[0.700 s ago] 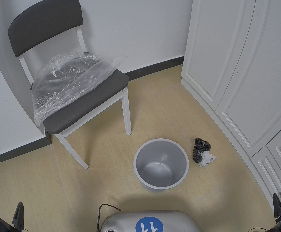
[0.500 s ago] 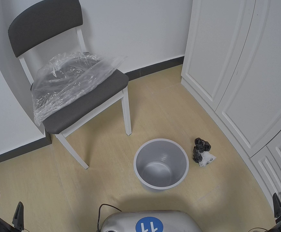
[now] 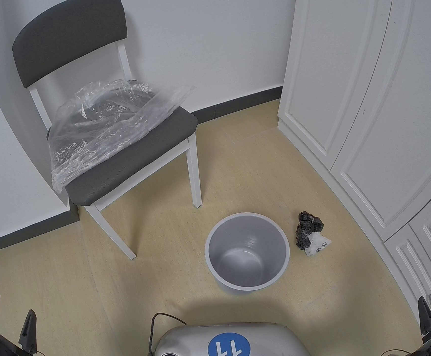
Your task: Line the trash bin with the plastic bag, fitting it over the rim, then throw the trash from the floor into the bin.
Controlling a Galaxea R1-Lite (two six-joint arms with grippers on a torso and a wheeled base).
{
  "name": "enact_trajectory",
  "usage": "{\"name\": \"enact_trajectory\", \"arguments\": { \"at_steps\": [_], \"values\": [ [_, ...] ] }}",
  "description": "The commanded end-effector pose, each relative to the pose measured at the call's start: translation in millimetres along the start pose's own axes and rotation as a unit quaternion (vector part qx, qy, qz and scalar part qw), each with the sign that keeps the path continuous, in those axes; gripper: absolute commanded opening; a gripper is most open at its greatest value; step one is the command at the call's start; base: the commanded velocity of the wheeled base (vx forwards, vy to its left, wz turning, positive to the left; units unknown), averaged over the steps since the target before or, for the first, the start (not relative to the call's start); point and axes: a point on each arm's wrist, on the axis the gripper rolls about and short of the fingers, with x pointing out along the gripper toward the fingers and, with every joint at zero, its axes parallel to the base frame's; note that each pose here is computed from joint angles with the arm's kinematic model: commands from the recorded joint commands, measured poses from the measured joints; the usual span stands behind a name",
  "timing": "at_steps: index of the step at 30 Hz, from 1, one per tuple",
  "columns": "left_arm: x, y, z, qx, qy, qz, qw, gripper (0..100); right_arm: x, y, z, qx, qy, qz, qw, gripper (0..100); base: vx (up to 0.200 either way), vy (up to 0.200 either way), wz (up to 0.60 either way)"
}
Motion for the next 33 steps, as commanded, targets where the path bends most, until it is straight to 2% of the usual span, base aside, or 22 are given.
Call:
{"name": "enact_trajectory", "arguments": {
  "at_steps": [1,18,22,26,33],
  "values": [
    [0.0,0.1,-5.3,0.0,0.001,0.0,1.0,100,0.1,-0.2,-5.2,0.0,0.001,0.0,1.0,100,0.0,0.0,0.0],
    [-0.1,0.1,-4.8,-0.012,0.0,0.001,0.9999,100,0.1,-0.3,-5.1,0.0,0.0,-0.002,1.0,100,0.0,0.0,0.0],
    [-0.1,0.1,-4.8,-0.006,0.0,0.0,1.0,100,-0.1,-0.4,-4.8,-0.001,0.0,-0.005,1.0,100,0.0,0.0,0.0],
    [0.0,-0.4,-5.3,0.014,0.001,-0.011,0.9999,100,-0.1,0.2,-5.0,-0.033,0.001,0.007,0.9994,100,0.0,0.0,0.0],
    [0.0,-0.9,-5.4,0.022,0.001,-0.019,0.9996,100,-0.1,0.3,-5.0,-0.033,0.001,0.009,0.9994,100,0.0,0.0,0.0]
  ]
}}
